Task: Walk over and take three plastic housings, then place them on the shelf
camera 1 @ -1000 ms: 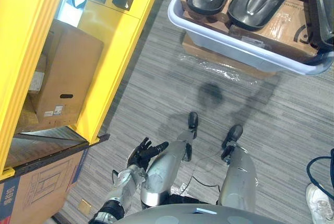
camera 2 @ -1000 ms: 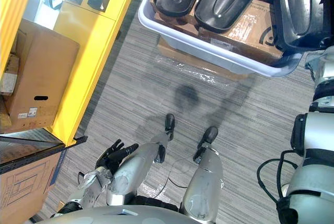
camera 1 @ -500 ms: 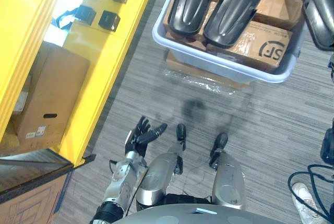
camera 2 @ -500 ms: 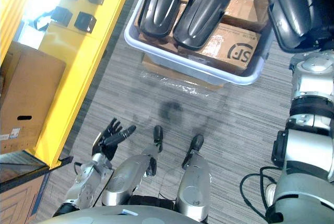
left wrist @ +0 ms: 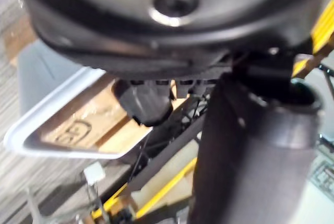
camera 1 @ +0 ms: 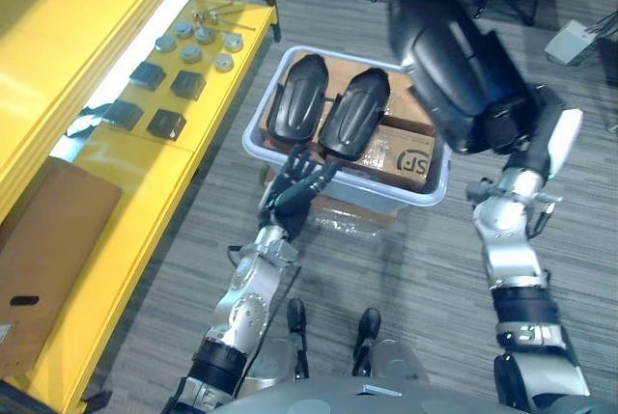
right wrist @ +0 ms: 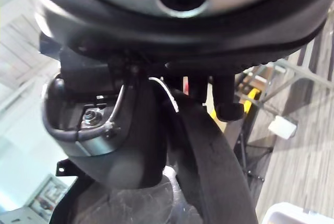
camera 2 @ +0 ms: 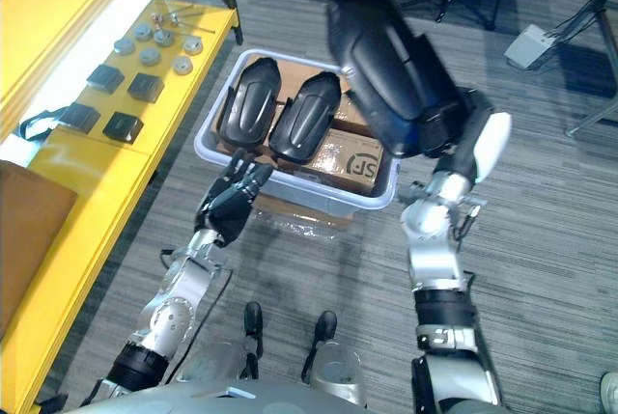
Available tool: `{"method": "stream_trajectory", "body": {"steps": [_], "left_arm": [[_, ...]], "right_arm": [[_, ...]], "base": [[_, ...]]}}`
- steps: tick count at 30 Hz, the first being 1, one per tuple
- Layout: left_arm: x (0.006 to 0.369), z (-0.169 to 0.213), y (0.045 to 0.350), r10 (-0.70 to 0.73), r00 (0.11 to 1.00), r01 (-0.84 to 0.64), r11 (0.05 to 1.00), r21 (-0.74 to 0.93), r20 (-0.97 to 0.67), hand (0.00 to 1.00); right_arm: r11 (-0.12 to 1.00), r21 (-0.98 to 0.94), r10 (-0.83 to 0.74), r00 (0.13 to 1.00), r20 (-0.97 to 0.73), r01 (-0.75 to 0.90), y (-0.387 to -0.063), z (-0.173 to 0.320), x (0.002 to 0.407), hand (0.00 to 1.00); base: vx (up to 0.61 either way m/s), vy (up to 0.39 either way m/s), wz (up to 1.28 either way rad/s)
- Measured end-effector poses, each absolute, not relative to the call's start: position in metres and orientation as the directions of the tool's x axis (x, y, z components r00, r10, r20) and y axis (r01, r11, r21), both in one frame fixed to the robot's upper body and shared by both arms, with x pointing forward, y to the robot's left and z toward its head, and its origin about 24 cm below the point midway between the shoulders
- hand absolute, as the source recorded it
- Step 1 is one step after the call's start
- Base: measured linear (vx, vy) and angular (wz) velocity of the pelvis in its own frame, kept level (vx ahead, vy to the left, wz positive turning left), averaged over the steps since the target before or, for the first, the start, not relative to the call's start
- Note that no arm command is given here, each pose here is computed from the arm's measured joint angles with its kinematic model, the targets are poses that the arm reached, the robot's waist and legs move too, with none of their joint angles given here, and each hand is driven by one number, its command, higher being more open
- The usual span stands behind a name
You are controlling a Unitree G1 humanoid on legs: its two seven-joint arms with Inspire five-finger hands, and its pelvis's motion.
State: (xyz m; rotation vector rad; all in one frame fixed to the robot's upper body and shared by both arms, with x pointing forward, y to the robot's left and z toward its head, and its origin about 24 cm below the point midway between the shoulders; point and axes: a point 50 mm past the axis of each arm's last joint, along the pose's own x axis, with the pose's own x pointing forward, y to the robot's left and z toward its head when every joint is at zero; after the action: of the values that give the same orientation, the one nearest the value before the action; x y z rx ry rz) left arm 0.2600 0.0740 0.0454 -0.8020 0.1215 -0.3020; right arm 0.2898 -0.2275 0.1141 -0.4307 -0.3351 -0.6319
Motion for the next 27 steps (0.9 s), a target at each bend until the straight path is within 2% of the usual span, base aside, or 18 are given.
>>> {"method": "stream_trajectory", "body": {"steps": [9, 14, 22, 27], "left_arm": [[0.268, 0.058, 0.057, -0.342, 0.940, 0.237, 0.623, -0.745, 0.014, 1.00], [0.268, 0.049, 0.058, -0.280, 0.959, 0.152, 0.646, -0.748, -0.047, 1.00], [0.271, 0.053, 0.070, -0.105, 0.993, 0.025, 0.652, -0.758, -0.058, 1.00], [0.274, 0.056, 0.084, 0.041, 0.997, -0.079, 0.569, -0.819, -0.068, 1.00]], "right_arm": [[0.896, -0.226, -0.250, 0.854, 0.456, 0.382, -0.147, 0.103, 0.278, 0.00], [0.951, -0.203, -0.131, 0.901, 0.414, 0.232, -0.108, 0.093, 0.271, 0.00], [0.973, -0.185, -0.079, 0.956, 0.283, 0.135, -0.093, 0.065, 0.264, 0.00], [0.979, -0.180, -0.053, 0.976, 0.213, 0.092, -0.087, 0.049, 0.251, 0.00]], "base": [[-0.02, 0.000, -0.18], [-0.01, 0.001, -0.02], [0.01, 0.008, 0.03], [0.01, 0.008, 0.04]]}}
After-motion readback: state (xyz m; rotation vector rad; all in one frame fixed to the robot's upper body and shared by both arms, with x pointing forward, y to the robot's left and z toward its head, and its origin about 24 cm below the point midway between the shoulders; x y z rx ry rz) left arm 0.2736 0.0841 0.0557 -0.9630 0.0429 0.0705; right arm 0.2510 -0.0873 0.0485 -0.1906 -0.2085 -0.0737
